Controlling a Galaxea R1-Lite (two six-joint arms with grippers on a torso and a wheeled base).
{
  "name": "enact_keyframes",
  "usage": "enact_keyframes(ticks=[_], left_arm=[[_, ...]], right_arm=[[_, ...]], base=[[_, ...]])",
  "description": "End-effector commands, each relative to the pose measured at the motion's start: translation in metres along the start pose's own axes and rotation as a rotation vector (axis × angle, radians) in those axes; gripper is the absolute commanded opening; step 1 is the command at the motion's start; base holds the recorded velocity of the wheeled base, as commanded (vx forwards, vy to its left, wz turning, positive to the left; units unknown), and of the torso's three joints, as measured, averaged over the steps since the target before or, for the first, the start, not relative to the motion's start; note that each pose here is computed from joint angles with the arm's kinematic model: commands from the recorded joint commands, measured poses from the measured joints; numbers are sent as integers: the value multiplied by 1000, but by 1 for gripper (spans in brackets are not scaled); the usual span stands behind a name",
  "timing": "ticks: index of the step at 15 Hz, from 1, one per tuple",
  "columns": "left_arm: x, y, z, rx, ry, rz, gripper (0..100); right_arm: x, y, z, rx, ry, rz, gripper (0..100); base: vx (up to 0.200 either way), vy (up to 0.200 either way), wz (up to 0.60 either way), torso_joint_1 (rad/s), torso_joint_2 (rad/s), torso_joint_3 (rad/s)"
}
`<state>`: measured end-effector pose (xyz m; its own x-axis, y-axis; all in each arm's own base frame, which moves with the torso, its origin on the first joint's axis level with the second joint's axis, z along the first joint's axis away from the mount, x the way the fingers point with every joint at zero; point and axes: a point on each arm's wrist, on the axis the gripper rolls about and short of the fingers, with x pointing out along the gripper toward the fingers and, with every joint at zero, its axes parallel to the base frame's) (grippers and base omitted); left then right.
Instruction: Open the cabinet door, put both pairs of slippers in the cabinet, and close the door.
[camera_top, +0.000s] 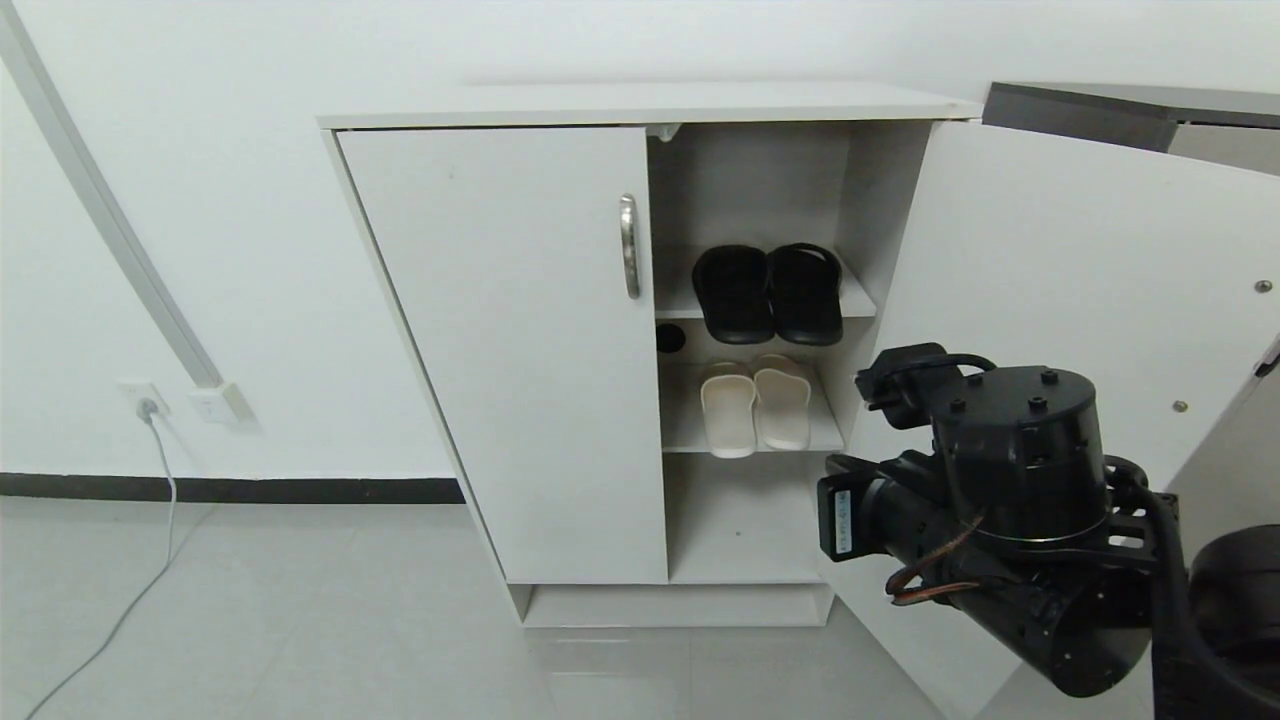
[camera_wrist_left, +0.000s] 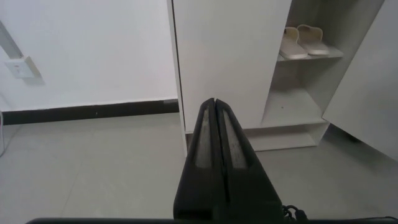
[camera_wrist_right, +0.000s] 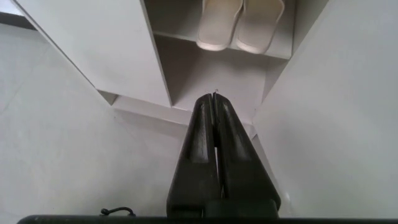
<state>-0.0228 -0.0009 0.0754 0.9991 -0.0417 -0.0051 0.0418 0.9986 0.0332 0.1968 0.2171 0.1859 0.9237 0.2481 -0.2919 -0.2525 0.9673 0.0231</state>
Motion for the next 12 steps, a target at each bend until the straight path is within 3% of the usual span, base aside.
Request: enact_keyframes(ticks=[1,8,12], left_arm=[[0,0,0,0,0,0,0],[0,0,0,0,0,0,0],[0,0,0,0,0,0,0]], right_arm=[[2,1,-2,-5,7,-2,0],[0,0,-1,-18,4,-1,0],[0,-1,-1,-16,4,-2,0]], base=[[0,0,0,0,0,0],[0,0,0,0,0,0],[0,0,0,11,-218,-312]])
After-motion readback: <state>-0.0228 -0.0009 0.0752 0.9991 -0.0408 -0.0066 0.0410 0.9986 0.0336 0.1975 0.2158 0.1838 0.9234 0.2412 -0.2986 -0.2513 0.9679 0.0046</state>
